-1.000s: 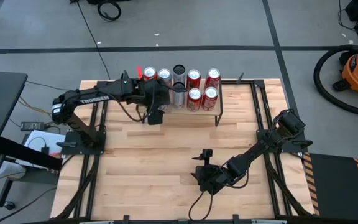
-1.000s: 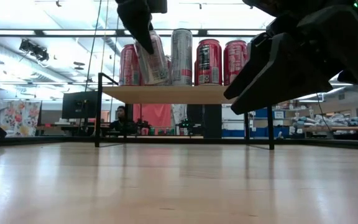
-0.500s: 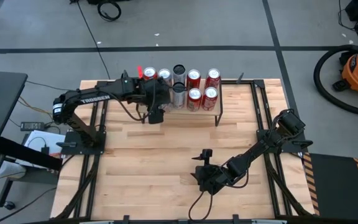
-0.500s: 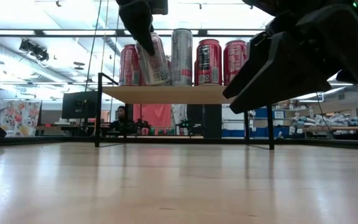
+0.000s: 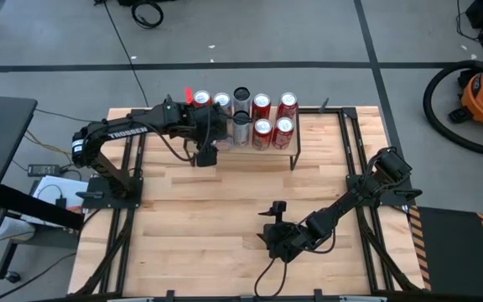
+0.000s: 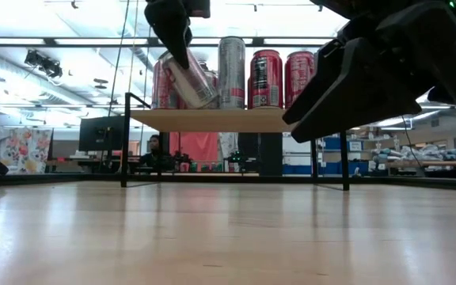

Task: Place canned beverage on shelf
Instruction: Put the silver soda can on the shelf

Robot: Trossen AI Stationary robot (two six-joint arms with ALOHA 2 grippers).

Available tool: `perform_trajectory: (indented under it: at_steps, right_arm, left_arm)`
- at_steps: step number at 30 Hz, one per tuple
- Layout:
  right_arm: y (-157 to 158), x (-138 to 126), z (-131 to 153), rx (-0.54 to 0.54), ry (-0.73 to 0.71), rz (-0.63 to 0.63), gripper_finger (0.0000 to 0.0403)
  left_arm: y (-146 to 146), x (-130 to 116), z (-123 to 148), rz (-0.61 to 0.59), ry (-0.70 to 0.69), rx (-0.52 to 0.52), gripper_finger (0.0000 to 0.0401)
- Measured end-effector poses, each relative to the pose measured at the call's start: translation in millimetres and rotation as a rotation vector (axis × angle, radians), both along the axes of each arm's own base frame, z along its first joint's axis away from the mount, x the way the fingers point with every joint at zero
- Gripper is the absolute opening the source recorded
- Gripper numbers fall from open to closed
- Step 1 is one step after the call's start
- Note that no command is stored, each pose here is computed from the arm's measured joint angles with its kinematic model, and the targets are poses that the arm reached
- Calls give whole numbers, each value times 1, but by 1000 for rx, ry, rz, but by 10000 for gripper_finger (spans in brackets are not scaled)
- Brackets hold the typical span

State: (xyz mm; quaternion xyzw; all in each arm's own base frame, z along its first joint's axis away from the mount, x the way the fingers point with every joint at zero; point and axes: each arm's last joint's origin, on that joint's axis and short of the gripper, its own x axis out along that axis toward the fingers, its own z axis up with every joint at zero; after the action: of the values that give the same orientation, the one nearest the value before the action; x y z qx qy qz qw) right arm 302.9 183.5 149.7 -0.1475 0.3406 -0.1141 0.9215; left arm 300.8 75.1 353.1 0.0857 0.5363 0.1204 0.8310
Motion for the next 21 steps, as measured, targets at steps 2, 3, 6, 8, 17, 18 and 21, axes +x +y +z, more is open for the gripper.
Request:
perform_trajectory:
  at_steps: [2,3,6,8,17,18,21]
  right_arm:
    - [0,0,0,1,-2,0,348]
    - [0,0,0,1,-2,0,348]
    - [0,0,0,2,-3,0,348]
    - [0,0,0,3,-4,1,348]
    - [1,1,1,7,-12,4,348]
    - [1,1,1,7,-12,5,348]
    - [0,1,1,6,-13,5,348]
  left_arm:
    - [0,0,0,3,1,-2,302]
    - [0,0,0,4,0,-4,301]
    - [-3,1,0,-4,2,1,301]
    - [-3,1,0,-4,3,3,301]
    - [-6,-5,7,4,34,-57,301]
    - [-6,-6,9,7,41,-71,301]
    - [-7,-4,23,27,19,-94,301]
